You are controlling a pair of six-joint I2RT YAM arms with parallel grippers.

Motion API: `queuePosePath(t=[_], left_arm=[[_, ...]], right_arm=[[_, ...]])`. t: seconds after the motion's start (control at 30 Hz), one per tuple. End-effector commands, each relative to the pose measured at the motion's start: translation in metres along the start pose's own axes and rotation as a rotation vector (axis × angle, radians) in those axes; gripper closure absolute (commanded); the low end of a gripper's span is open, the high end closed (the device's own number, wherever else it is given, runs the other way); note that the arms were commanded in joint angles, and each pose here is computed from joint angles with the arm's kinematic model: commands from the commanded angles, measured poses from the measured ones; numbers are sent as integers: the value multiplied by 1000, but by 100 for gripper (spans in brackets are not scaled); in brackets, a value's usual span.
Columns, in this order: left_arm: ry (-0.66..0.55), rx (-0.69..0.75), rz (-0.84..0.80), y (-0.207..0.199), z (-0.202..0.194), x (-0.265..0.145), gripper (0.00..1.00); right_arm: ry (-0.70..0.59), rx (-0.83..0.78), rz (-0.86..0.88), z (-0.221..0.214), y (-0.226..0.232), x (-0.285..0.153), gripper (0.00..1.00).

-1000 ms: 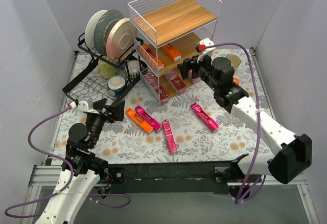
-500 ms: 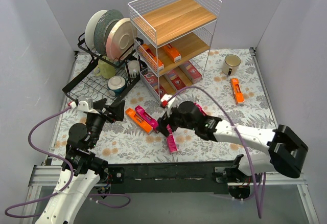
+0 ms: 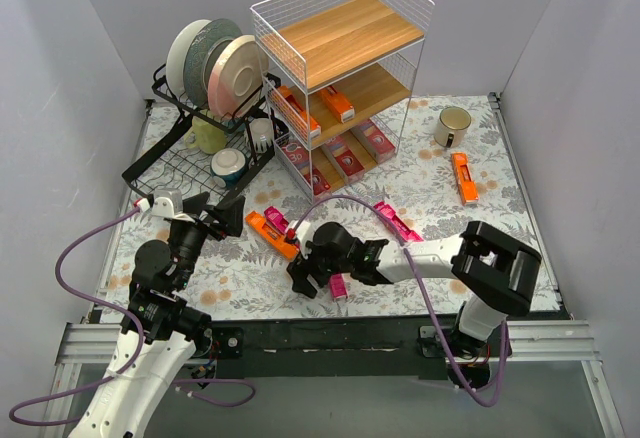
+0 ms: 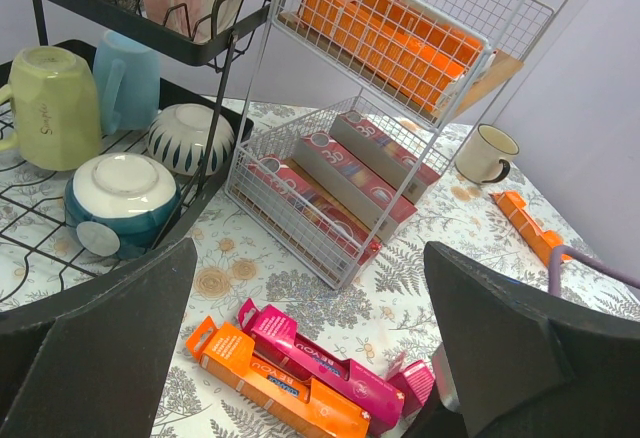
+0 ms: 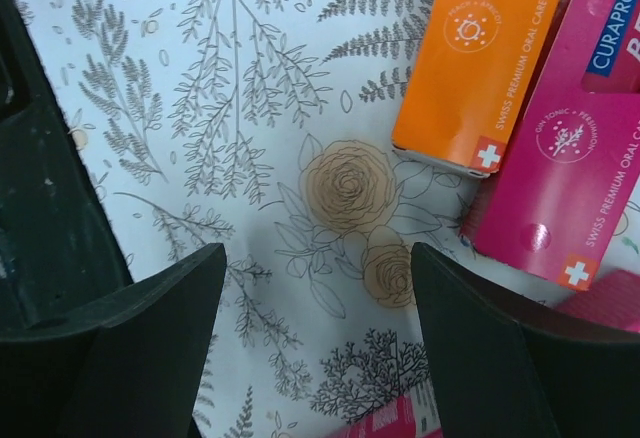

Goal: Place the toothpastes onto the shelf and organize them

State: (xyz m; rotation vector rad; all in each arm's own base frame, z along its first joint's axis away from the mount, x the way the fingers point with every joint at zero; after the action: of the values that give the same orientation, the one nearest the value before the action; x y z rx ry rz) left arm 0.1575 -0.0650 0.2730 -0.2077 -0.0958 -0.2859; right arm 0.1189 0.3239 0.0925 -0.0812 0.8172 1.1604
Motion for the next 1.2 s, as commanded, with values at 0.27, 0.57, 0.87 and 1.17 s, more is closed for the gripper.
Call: queuePosePath(t=[0.27, 0.57, 0.87, 1.17], left_arm=[[-33, 8, 5, 0, 13, -2, 2], [-28, 10, 5, 0, 12, -1, 2], [-27, 10, 4, 0, 12, -1, 2], [-29, 10, 7, 0, 12, -1, 2]], right_arm=[[-109, 62, -204, 4, -35, 14, 17], [-139, -2, -141, 4, -36, 28, 17], [-146, -68, -134, -3, -41, 45, 19], [-139, -122, -212, -24, -38, 53, 29]])
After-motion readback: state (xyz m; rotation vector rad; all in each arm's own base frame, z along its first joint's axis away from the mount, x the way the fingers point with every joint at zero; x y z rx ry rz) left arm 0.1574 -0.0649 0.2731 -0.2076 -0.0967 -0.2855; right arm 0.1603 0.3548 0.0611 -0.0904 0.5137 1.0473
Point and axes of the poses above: each gripper's point midway between its finger pads, its own x axis out along the fingers, its own y axis along the line the jaws close on, z = x × y, the point moved 8 cm from there along -x, back along the fingers, and after that the axes turned 9 degrees about x, right-handed, at the moved point
